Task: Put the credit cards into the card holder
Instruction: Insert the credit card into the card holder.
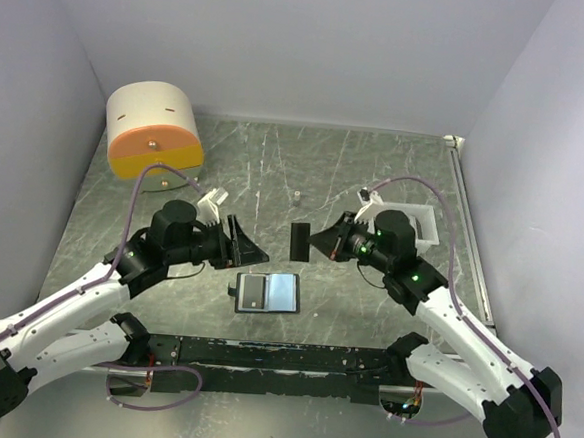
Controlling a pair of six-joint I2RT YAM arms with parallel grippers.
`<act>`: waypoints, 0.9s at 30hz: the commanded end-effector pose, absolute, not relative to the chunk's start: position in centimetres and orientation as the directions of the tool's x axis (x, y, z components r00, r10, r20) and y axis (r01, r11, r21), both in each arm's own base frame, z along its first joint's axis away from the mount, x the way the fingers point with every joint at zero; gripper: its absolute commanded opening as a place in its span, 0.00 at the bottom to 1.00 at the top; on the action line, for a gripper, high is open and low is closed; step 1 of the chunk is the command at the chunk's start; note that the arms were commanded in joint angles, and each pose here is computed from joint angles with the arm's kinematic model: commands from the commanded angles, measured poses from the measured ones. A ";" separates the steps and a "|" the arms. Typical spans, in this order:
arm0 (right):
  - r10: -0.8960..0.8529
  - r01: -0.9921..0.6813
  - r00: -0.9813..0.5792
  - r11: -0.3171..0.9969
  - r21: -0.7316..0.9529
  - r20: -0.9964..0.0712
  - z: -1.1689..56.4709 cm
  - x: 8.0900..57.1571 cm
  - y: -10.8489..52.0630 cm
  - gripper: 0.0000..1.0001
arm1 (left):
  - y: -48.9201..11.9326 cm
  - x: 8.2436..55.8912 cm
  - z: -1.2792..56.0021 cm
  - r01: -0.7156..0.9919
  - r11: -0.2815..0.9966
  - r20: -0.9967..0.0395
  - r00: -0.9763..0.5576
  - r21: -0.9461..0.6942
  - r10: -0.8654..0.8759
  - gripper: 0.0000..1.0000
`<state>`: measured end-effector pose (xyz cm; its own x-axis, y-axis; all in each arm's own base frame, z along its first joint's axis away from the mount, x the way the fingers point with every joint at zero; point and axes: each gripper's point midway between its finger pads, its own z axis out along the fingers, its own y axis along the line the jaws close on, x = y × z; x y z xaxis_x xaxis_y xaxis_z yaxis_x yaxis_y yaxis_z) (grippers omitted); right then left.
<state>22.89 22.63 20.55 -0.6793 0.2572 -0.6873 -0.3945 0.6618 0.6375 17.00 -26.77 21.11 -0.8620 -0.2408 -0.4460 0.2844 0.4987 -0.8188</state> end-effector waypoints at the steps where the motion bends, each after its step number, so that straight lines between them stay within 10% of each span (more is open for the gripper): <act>1: 0.355 -0.494 -0.671 0.440 0.750 -0.651 25.4 20.4 25.7 0.00 | -27.8 16.8 23.4 0.349 0.395 -0.463 -0.852 -0.850 -0.244 0.73; 13: 0.386 -0.523 -0.716 0.254 0.813 -0.582 27.6 16.8 27.5 0.00 | -28.9 16.2 25.1 0.391 0.269 -0.454 -0.859 -0.880 -0.237 0.71; 27: 0.357 -0.477 -0.750 0.290 0.829 -0.557 24.8 16.1 28.1 0.00 | -28.5 15.5 24.4 0.366 0.218 -0.417 -0.866 -0.905 -0.277 0.07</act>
<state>16.39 27.93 24.45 -0.7530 0.3543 -0.5545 -0.4672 0.3055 0.8297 15.64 -28.80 24.27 -0.8728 -0.2562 -0.4155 0.3588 0.2406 -0.9019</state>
